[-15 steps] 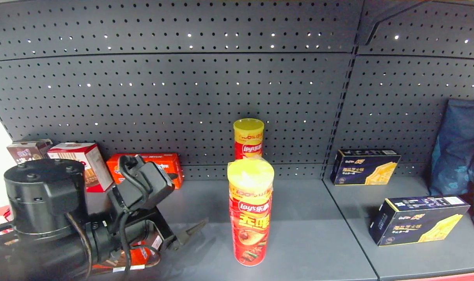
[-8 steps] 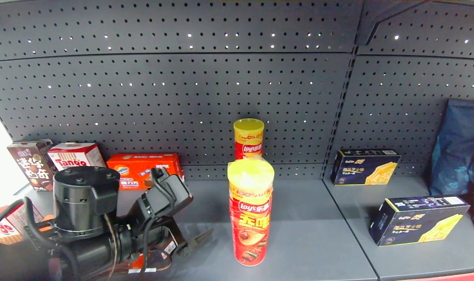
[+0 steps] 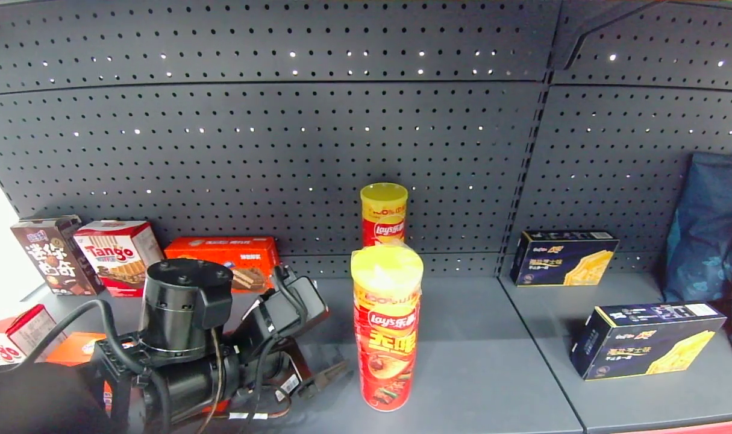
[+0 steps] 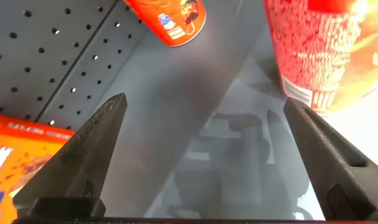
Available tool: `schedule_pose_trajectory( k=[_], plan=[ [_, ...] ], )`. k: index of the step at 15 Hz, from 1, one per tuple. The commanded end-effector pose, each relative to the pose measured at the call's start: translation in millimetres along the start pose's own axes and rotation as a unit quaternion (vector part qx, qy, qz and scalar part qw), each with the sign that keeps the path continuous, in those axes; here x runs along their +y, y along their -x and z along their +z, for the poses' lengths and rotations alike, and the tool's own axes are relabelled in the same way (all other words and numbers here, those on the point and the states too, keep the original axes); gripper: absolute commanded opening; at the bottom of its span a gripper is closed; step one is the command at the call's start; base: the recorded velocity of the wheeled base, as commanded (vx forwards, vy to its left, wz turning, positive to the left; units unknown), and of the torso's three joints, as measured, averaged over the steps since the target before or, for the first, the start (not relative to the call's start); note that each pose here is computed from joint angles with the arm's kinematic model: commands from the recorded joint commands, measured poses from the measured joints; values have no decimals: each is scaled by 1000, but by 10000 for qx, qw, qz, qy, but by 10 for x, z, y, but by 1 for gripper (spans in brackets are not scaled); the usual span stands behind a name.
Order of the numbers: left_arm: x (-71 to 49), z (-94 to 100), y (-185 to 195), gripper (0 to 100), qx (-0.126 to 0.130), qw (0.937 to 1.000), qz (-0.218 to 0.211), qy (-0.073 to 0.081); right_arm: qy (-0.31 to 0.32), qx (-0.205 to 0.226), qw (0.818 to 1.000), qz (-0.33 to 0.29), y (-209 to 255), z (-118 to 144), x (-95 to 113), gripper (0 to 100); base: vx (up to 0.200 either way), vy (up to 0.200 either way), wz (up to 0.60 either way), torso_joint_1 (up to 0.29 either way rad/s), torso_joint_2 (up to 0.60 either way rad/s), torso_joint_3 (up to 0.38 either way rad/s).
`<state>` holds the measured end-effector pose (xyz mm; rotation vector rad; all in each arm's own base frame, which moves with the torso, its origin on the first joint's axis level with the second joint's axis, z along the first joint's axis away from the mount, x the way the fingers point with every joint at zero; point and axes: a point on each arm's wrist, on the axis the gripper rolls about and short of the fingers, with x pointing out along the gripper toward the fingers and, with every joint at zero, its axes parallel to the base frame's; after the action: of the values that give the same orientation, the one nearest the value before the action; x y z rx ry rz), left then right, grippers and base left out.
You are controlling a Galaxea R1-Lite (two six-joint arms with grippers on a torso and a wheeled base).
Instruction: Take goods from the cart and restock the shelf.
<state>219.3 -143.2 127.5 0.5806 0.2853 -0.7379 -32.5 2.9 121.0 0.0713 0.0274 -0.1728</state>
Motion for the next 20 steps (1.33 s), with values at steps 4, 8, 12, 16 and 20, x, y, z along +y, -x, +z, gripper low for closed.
schedule_pose_trajectory(
  k=[4, 8, 12, 16, 20],
  plan=[
    [-32, 28, -119, 100, 14, 9999, -104, -37, 0, 40, 10000, -3, -9, -5, 0, 100, 0, 0, 0, 0, 0, 0],
    [-48, 40, -149, 100, 6, 9999, -139, -54, 1, 62, 10000, -13, -12, -10, 0, 100, 0, 0, 0, 0, 0, 0],
    [-49, 36, -175, 100, -8, 9999, -131, -55, 3, 85, 10000, -14, -18, -29, -1, 100, 0, 0, 0, 0, 0, 0],
    [-66, 33, -157, 100, -10, 9999, -153, -65, 3, 85, 10000, -14, -18, -29, -1, 100, 0, 0, 0, 0, 0, 0],
    [215, 252, 284, 100, -673, 9962, 557, 47, 229, 339, 9992, -9, -67, -169, -8, 100, 0, 0, 0, 0, 0, 0]
  ],
)
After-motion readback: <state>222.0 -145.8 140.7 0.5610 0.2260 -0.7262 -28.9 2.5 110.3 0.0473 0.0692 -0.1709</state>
